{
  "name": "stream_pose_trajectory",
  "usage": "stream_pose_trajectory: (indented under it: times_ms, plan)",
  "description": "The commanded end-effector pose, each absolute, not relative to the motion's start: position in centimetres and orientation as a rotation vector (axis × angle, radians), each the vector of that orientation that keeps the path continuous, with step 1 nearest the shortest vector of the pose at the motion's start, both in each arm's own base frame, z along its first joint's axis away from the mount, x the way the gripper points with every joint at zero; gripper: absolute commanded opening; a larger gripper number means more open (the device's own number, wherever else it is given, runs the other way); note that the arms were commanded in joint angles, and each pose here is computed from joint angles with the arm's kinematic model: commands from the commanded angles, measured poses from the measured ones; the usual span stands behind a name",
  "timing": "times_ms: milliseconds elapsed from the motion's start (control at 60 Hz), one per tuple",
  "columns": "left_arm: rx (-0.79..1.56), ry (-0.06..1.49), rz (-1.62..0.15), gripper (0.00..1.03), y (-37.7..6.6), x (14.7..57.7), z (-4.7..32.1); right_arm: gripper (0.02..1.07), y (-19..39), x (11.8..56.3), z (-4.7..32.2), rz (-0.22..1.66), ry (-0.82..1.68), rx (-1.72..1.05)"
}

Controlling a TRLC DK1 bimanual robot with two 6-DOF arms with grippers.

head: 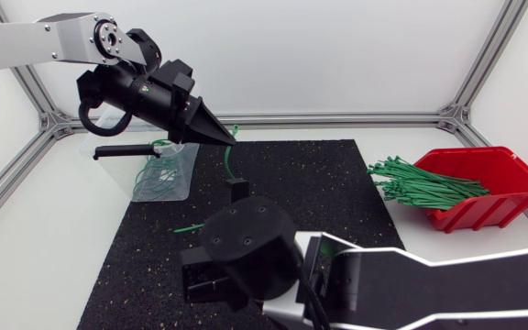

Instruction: Take a green cable tie from the red box, thread the tail through the head to close it, then place it in the transparent bin on the left.

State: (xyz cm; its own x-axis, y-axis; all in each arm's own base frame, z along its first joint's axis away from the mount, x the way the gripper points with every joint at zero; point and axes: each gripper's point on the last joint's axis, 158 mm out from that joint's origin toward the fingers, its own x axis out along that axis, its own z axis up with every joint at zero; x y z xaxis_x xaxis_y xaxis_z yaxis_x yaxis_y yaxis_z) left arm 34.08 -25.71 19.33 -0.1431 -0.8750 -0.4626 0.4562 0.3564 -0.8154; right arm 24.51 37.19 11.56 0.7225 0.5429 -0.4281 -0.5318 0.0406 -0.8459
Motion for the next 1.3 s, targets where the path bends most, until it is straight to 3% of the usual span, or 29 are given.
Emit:
stream_pose_trajectory:
  times_ms: [0,267,733,1150,1283]
  plan:
    - [-0.445,1.226,-1.242,0.04,-25.5,33.1,19.7,0.07,36.4,24.7,12.0,0.797,0.043,-1.207]
    - [-0.438,1.223,-1.244,0.04,-25.5,32.6,19.8,0.07,35.7,22.9,11.6,0.897,0.102,-1.052]
    - [-0.379,1.158,-1.291,0.04,-26.2,30.1,20.6,0.07,32.7,22.4,11.2,1.008,0.449,-0.768]
    - [-0.237,0.975,-1.245,0.04,-25.2,29.1,19.4,0.07,33.7,19.8,12.5,1.128,0.59,-0.625]
    - [-0.19,0.831,-1.182,0.04,-24.2,29.9,19.5,0.07,34.0,19.2,13.1,1.173,0.642,-0.558]
